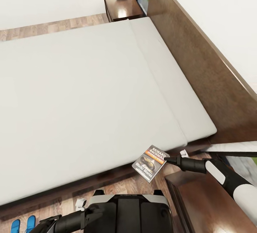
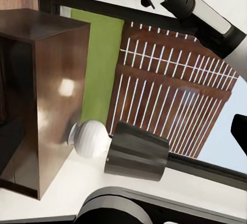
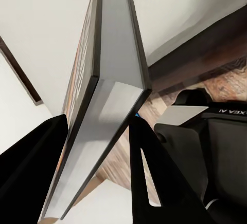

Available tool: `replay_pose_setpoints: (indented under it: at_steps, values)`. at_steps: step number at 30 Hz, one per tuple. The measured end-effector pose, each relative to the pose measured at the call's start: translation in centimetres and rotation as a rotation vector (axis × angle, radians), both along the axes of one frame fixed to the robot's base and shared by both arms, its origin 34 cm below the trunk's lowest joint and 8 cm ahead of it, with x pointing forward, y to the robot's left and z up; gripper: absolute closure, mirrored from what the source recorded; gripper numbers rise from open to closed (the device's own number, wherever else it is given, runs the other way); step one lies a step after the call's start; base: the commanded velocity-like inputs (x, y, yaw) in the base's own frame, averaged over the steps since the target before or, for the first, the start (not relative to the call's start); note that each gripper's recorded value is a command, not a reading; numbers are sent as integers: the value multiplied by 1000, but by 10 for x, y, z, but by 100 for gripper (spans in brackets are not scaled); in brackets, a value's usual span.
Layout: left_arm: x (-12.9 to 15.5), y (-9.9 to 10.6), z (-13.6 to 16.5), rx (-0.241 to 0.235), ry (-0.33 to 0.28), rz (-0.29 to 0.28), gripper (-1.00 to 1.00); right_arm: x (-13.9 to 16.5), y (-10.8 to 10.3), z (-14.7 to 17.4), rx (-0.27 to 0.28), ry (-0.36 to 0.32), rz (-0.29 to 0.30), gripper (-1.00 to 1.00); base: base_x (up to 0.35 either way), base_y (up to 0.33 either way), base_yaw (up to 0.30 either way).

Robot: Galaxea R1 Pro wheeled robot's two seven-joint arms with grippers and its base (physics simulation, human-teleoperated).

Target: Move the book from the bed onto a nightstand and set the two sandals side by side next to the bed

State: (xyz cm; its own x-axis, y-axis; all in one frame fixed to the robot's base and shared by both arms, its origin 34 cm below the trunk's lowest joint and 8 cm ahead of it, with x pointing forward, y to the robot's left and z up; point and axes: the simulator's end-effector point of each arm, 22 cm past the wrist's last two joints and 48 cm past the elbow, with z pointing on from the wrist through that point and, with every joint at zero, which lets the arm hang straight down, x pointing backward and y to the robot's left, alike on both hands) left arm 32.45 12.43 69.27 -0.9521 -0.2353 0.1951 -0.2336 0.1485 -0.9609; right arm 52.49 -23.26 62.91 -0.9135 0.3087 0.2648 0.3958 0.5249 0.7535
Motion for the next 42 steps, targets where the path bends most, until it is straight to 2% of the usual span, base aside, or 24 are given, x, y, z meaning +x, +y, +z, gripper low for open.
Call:
replay_pose_setpoints:
  at_steps: [27,30,34,36,42]
  values:
    - [13,0,10,0,-44,-1,-100,16,0,19,0,-44,-2,100,0,0,0]
    - [14,0,11,0,-48,-2,-100,9,-10,14,-23,-21,-12,100,0,0,-1]
    - [17,0,12,0,-55,0,-100,-29,-46,-7,-98,96,-72,100,0,0,-48]
    - [18,0,13,0,-59,0,-100,-38,-56,-11,-115,129,-99,100,0,0,-74]
    - [20,0,15,0,-68,0,-100,-38,-67,-8,-125,135,-126,100,0,0,-113]
